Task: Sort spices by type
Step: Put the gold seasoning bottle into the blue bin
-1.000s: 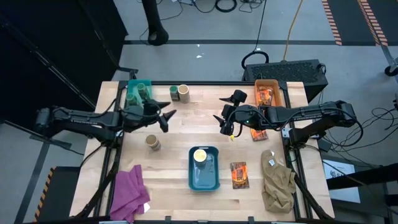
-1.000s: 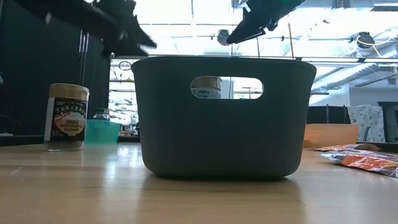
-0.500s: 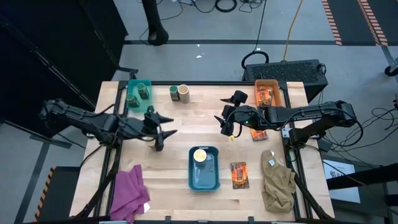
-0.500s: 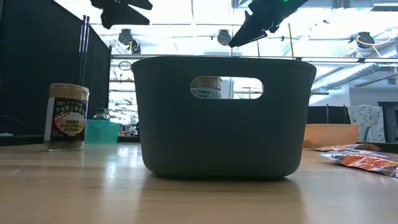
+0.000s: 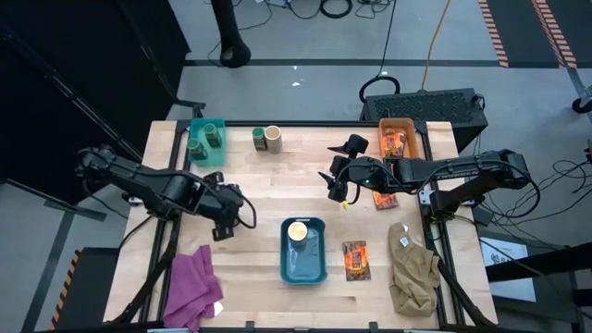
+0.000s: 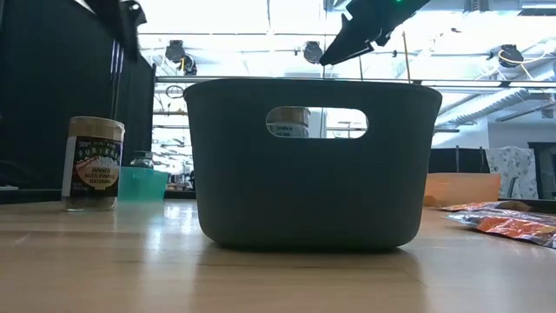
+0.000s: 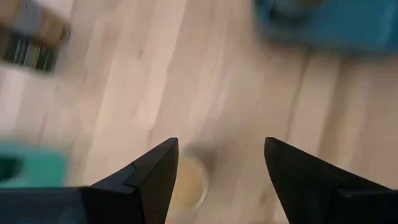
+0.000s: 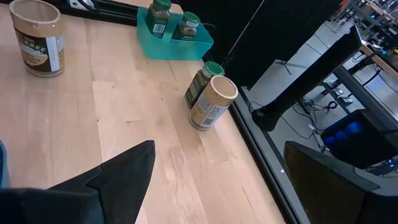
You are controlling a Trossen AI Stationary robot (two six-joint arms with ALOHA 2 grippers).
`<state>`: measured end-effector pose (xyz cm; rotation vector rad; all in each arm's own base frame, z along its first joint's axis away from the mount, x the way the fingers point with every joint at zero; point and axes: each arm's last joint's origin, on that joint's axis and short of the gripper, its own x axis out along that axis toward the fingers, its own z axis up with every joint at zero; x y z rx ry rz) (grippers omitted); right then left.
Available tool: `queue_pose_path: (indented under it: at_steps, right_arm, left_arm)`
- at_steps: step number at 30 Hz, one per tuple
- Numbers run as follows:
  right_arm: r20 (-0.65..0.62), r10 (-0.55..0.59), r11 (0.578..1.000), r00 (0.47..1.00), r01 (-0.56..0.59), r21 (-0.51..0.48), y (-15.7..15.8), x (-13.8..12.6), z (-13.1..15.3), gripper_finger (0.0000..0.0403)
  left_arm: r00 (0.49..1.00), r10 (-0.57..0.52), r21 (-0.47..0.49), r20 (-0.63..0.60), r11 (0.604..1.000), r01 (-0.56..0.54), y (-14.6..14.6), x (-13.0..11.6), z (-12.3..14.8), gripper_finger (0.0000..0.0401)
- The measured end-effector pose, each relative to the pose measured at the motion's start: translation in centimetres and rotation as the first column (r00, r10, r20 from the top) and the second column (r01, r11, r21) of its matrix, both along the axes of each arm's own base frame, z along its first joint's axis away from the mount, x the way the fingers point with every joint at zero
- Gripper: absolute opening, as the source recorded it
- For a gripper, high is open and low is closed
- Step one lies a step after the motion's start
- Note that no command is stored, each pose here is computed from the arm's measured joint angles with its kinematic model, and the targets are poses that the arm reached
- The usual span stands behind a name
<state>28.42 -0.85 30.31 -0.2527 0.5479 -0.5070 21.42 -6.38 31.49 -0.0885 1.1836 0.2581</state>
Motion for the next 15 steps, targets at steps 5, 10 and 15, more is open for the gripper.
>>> queue_pose_path:
  at_steps: [5,10,15]
  right_arm:
    - [0.000,0.000,1.000,1.000,0.000,0.000,0.0,0.0,0.0,0.0338]
    - [-0.001,0.000,1.000,1.000,0.000,0.000,0.0,0.0,0.0,0.0338]
    - [-0.001,0.000,1.000,1.000,0.000,0.000,0.0,0.0,0.0,0.0338]
  left_arm:
    - [0.990,0.045,0.023,-0.136,0.999,-0.042,0.4,-1.2,-0.4,0.0244]
    - [0.992,0.043,0.015,-0.119,0.999,-0.042,0.4,-1.6,-0.1,0.0244]
    - [0.992,0.046,0.015,-0.117,0.999,-0.045,0.4,-1.5,-0.1,0.0244]
